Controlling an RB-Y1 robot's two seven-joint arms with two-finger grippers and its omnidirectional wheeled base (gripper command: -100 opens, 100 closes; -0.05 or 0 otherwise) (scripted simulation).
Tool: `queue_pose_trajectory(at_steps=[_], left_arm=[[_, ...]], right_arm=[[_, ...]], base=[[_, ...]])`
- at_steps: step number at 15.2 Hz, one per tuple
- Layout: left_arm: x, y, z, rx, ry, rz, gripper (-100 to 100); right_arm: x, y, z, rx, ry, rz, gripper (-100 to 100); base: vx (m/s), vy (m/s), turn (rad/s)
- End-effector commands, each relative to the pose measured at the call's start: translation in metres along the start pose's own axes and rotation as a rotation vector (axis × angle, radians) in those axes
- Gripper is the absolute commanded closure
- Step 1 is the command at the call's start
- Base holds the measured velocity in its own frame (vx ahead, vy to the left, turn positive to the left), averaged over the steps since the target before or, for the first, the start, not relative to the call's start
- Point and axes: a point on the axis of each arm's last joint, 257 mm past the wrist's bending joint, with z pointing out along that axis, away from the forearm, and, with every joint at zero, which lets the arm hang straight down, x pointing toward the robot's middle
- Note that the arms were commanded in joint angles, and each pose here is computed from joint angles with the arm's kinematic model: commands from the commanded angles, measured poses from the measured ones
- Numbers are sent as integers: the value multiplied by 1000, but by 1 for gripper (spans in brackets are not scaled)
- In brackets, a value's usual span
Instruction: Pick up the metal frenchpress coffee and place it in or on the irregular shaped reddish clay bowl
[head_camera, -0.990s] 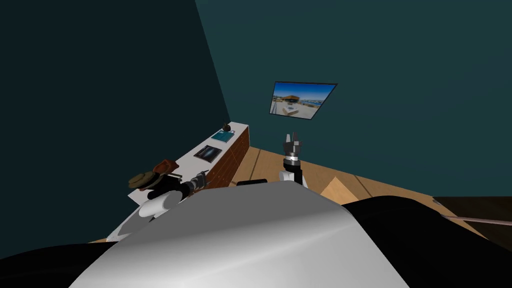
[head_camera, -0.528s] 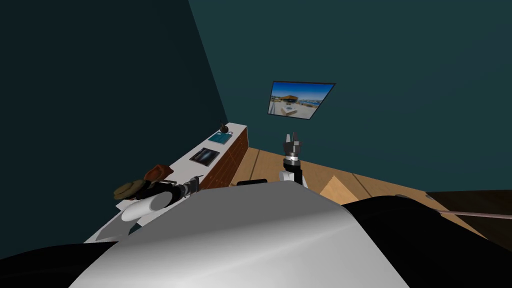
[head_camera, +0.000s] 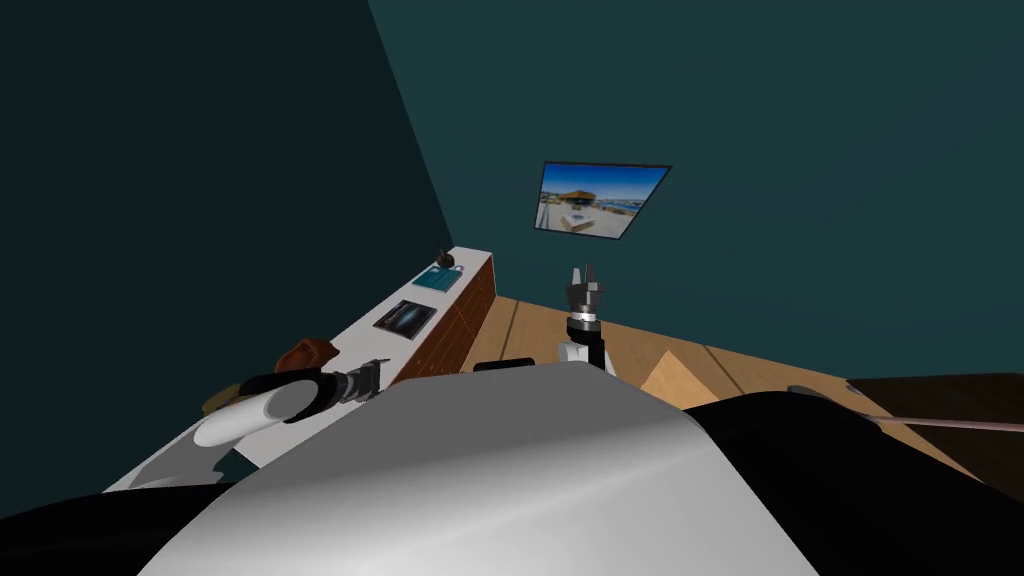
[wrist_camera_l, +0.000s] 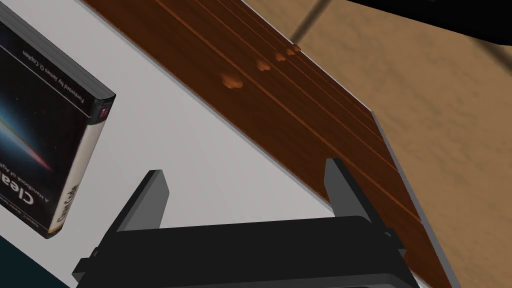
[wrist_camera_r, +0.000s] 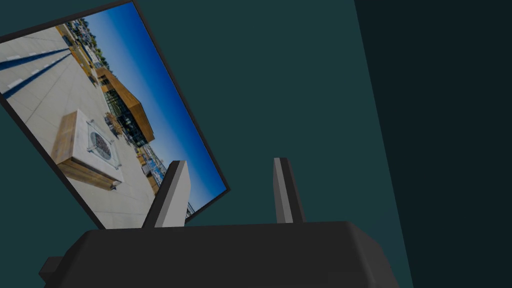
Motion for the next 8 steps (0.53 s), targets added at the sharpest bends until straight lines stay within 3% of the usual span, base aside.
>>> queue_pose_trajectory(at_steps=[1,2,4,5,8], left_arm=[[-13,7,-8,-46,-19,-29,-100],[-30,1,-19,-58,-42,-65,-100],[-30,8,-19,-84,-43,-65,-100],[-45,3,-31,-103,-67,-100,-100],[-59,4,-45,-142,-90,-134,-100]], right_arm=[[0,0,0,0,0,0,0],[0,0,0,0,0,0,0],[0,0,0,0,0,0,0],[0,0,0,0,0,0,0],[0,0,0,0,0,0,0]], base=[[57,26,-39],[68,42,-35],[60,30,-22],[46,28,-17],[54,40,-17]])
